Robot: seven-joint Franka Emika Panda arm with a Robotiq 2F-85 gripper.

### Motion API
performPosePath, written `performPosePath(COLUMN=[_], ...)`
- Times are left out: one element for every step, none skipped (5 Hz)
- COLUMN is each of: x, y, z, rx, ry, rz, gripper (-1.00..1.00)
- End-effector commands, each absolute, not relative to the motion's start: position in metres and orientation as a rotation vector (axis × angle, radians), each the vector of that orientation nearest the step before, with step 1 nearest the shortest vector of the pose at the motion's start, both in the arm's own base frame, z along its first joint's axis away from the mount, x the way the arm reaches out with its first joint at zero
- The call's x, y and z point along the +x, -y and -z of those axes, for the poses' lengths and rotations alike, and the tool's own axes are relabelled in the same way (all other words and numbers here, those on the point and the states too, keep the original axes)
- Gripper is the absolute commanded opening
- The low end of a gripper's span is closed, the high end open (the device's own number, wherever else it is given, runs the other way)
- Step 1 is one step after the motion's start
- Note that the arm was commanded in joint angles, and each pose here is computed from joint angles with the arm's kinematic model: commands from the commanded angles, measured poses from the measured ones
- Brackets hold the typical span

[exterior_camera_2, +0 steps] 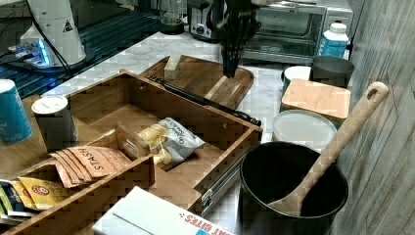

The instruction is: Close the drawer.

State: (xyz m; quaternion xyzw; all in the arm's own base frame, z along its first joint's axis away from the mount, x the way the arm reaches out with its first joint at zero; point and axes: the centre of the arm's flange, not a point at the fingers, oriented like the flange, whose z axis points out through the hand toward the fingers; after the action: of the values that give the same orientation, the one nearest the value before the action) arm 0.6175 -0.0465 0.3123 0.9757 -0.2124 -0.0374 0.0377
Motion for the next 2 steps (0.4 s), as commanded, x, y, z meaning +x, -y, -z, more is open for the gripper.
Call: performPosePath(x=[0.647,0.654], y=[0.067,0.075], z=[-0.335,-0.317], rx=[2.976,2.965], ry=[0.599,0.562], rz=[-0.088,-0.102], gripper=[-1.0,-1.0])
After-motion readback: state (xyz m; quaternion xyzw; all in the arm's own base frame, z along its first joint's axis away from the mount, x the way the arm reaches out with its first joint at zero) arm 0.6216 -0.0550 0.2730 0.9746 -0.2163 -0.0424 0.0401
